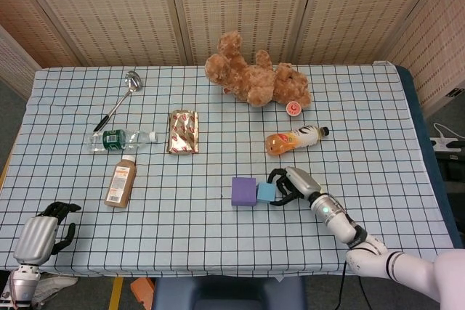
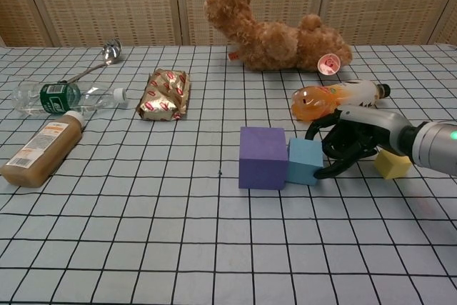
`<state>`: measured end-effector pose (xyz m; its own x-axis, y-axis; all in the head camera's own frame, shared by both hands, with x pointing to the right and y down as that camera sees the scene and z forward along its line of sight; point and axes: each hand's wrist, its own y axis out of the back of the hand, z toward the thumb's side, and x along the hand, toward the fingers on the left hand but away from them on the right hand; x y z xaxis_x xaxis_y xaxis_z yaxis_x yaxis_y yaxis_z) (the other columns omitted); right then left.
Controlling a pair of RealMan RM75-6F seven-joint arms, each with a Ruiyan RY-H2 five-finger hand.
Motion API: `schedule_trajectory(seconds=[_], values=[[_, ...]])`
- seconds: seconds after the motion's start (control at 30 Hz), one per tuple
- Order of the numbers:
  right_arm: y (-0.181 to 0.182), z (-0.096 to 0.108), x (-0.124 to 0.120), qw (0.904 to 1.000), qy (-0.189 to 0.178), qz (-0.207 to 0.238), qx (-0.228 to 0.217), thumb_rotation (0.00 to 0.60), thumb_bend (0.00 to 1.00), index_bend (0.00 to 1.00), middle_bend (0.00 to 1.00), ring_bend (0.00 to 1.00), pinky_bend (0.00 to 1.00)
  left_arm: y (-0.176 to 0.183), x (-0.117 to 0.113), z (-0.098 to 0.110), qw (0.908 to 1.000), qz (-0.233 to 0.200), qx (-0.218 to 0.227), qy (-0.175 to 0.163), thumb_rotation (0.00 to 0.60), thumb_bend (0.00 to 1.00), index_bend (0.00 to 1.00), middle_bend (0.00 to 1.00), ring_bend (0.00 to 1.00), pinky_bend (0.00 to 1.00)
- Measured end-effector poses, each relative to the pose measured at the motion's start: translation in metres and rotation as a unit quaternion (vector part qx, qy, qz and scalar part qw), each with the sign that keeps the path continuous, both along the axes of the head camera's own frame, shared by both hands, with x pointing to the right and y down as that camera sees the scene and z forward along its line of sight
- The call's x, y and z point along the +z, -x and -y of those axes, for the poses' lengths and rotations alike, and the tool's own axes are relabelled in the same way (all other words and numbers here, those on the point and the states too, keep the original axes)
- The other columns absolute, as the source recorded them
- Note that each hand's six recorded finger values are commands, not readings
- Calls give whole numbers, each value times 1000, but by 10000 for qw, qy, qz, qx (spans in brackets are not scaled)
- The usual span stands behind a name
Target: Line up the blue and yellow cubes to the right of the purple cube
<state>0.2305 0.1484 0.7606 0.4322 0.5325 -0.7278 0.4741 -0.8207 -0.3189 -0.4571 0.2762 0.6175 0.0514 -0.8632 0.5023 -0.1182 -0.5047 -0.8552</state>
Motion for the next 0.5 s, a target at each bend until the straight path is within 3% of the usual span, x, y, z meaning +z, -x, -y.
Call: schedule_trajectory(seconds=[0.5], values=[[5, -1, 6, 9999, 60, 82, -23, 600, 10, 587, 810, 894, 1000, 0, 1, 0, 10000, 8, 7, 12, 600, 541, 348, 358, 236, 515]])
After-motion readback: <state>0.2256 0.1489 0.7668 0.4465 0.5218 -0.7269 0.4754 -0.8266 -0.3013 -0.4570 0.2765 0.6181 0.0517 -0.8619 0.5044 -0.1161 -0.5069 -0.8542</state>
